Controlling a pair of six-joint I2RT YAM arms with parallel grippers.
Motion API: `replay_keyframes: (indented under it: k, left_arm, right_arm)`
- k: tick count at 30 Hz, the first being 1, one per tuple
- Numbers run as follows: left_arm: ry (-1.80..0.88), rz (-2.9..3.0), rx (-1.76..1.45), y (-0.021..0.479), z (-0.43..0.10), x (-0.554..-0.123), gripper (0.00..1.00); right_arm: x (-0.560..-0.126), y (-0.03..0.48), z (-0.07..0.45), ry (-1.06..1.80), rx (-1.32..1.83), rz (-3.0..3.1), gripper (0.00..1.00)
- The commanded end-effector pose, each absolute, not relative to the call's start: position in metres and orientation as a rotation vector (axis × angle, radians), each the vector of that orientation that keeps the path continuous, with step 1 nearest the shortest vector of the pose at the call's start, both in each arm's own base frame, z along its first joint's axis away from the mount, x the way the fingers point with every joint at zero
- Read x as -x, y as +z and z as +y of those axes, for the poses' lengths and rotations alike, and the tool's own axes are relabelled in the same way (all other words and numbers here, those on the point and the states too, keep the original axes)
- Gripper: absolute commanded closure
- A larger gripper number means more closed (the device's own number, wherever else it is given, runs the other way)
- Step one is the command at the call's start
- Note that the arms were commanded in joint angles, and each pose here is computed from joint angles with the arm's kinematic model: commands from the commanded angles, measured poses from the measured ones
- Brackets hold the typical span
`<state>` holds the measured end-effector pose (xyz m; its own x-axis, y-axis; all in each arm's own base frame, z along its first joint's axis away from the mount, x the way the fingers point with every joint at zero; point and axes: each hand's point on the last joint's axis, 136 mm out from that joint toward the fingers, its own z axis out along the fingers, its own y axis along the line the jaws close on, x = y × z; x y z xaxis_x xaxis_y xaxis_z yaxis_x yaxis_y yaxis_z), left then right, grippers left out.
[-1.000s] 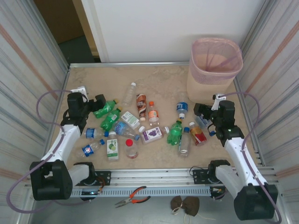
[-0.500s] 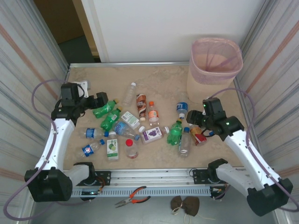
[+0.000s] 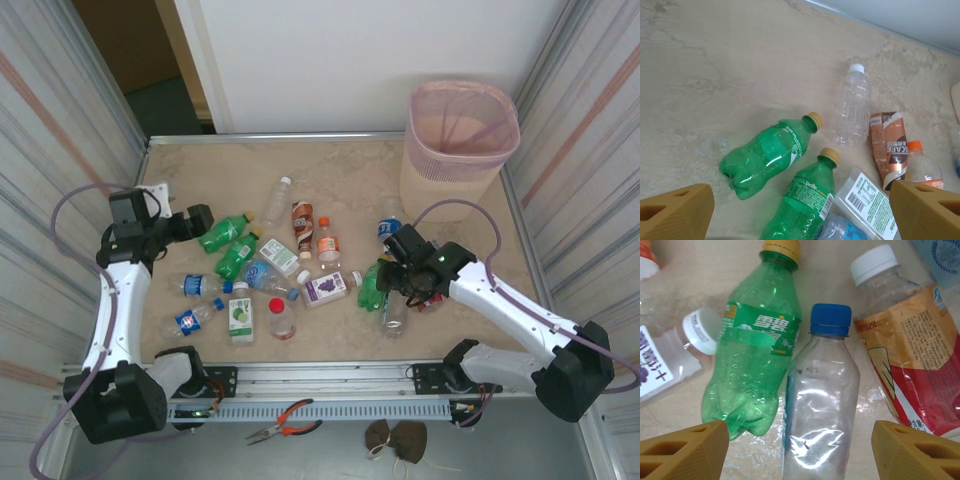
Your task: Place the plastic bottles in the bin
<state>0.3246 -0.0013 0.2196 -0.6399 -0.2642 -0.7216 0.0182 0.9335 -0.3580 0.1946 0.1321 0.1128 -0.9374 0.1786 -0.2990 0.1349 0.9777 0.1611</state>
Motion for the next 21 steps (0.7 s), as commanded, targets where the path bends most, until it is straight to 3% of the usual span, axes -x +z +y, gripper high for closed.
replay_keyframes:
  k: [1,21]
  left_arm:
    - [-0.500,2.171,0.185,0.229,-0.002,-0.325,0.09]
    - [-0.531,2.180,0.197,0.224,-0.001,-0.327,0.08]
  right_arm:
    - [-0.190,0.099,0.128,0.182,-0.309,2.816,0.27]
    - [-0.178,0.051,0.128,0.142,-0.323,2.906,0.28]
